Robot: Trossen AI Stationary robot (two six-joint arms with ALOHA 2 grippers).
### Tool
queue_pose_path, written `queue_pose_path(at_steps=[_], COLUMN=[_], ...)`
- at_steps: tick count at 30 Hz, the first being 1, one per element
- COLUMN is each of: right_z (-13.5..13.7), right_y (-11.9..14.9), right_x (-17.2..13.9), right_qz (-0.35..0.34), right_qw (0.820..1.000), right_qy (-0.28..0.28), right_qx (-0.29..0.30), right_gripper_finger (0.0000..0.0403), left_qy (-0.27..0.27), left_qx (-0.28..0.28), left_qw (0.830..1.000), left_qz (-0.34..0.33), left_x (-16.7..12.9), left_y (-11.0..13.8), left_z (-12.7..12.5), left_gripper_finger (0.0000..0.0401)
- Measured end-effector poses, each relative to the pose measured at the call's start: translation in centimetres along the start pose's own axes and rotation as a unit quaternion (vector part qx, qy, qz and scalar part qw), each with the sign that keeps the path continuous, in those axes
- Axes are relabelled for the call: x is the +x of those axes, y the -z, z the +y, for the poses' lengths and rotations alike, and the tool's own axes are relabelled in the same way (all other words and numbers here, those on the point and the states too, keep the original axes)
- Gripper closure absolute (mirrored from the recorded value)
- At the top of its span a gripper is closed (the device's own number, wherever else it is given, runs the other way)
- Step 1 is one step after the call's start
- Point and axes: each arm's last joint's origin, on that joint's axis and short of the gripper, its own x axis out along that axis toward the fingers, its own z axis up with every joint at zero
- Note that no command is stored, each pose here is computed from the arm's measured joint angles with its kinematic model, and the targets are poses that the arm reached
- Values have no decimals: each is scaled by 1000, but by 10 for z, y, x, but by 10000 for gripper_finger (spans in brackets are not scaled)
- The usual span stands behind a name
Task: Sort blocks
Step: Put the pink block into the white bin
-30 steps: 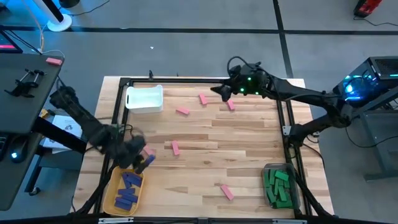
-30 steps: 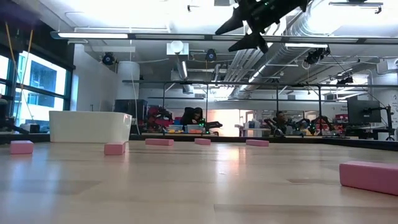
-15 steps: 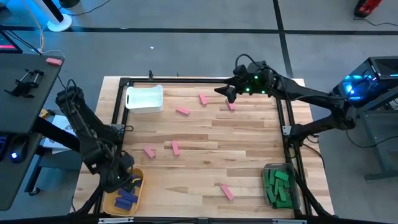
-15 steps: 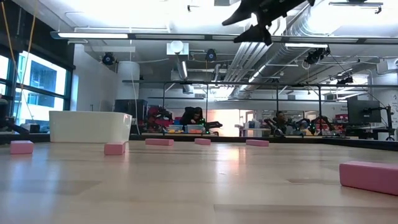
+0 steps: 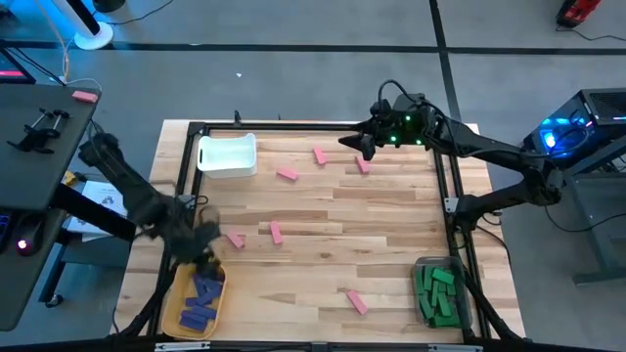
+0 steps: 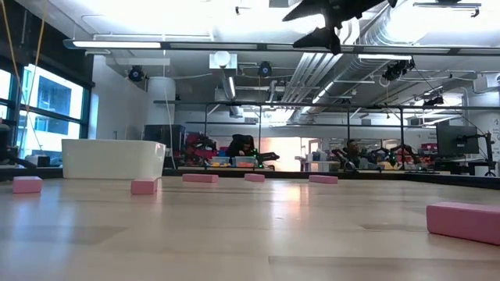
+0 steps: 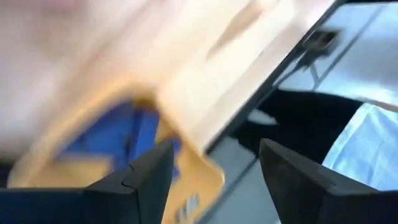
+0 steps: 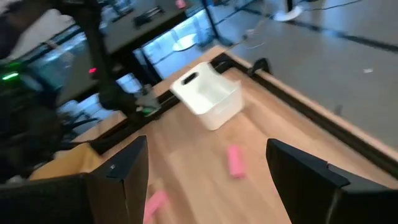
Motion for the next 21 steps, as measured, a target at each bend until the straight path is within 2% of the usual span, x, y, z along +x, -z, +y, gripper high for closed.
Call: queue_pose_path(at_steps=[4, 7, 9, 13, 17, 21], right_z=[3, 7, 12, 25, 41, 57], right_y=[1, 1, 1, 4, 6, 10], right_x=[0, 1, 1, 3, 3, 3], right_qz=[14, 13, 8, 4, -18, -51], right_qw=[999, 999, 998, 997, 995, 995], right_qy=[-40, -49, -59, -81, -80, -44], right_qx=[11, 14, 15, 19, 47, 69], right_gripper_finger=[147, 147, 147, 147, 147, 147], left_qy=[-5, -50, -89, -138, -150, -154], left_qx=[114, 205, 263, 361, 429, 471], left_qw=[993, 978, 959, 911, 866, 826], left_qz=[-35, 0, 49, 142, 208, 268], left_x=[-4, 7, 19, 49, 77, 90], left_y=[-42, -72, -88, -118, -138, -140], left_z=[2, 9, 16, 28, 38, 44], left_gripper_finger=[175, 174, 174, 174, 174, 174])
